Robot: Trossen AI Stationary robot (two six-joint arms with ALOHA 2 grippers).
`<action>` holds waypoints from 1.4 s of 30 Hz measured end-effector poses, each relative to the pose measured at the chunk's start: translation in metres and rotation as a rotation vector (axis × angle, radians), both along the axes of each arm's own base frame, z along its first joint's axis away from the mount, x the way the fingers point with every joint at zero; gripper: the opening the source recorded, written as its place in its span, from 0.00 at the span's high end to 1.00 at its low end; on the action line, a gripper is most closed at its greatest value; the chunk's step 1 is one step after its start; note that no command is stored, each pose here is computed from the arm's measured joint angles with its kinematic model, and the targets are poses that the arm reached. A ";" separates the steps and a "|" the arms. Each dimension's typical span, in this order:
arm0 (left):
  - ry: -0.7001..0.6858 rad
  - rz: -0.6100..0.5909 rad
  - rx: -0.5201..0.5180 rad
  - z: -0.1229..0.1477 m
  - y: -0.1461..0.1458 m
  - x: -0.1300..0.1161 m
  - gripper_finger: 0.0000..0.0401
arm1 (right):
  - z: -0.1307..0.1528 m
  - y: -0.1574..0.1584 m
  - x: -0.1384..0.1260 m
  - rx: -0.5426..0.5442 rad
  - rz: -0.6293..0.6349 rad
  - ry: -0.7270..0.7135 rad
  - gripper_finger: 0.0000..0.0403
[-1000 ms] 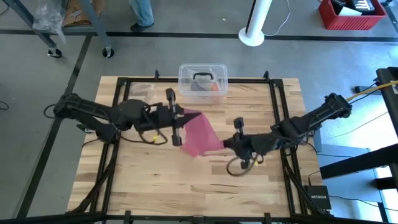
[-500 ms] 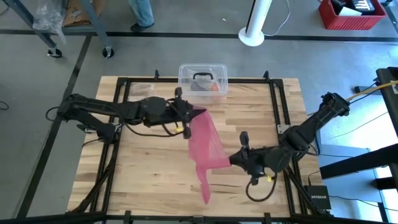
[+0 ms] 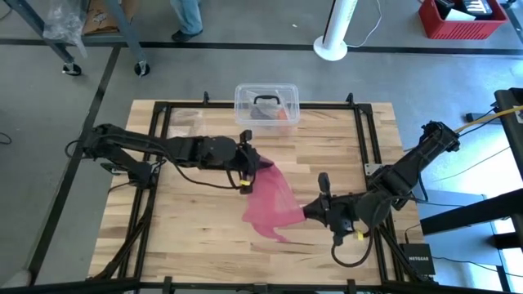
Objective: Roll bandage
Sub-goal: Roll the pink bandage
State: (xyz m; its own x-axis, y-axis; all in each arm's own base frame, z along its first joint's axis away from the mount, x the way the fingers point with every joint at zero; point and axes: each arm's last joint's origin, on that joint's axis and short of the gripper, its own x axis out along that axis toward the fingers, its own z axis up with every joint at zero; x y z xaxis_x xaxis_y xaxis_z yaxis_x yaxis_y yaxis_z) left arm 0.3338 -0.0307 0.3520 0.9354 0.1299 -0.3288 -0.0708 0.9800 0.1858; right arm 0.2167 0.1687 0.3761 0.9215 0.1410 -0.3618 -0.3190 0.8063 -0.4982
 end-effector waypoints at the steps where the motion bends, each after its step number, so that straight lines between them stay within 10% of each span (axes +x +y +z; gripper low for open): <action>1: 0.005 -0.014 -0.006 -0.001 -0.001 0.001 0.93 | 0.000 0.000 0.000 0.001 0.001 -0.001 0.96; 12: 0.082 0.010 -0.116 0.013 -0.005 -0.012 0.62 | -0.001 -0.001 0.000 0.042 -0.023 0.016 0.96; 23: 0.134 0.005 -0.325 0.061 0.002 -0.064 0.58 | -0.001 -0.013 0.009 0.108 -0.089 0.036 0.96; 30: 0.142 -0.294 -0.414 0.065 0.000 -0.064 0.59 | -0.005 -0.022 0.020 0.128 -0.094 0.062 0.96; 36: -0.025 -0.138 -0.207 0.083 0.010 -0.071 0.59 | -0.005 -0.023 0.020 0.131 -0.102 0.063 0.96; 42: -0.064 0.020 -0.282 0.079 0.007 -0.068 0.59 | -0.003 -0.026 0.023 0.158 -0.168 0.032 0.96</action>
State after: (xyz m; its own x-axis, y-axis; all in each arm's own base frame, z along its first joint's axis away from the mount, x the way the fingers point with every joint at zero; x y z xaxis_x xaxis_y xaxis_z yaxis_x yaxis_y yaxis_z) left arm 0.2662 -0.0235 0.4313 0.9537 0.0603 -0.2945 -0.0933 0.9907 -0.0992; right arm 0.2393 0.1423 0.3734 0.9251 0.0436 -0.3772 -0.1872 0.9167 -0.3531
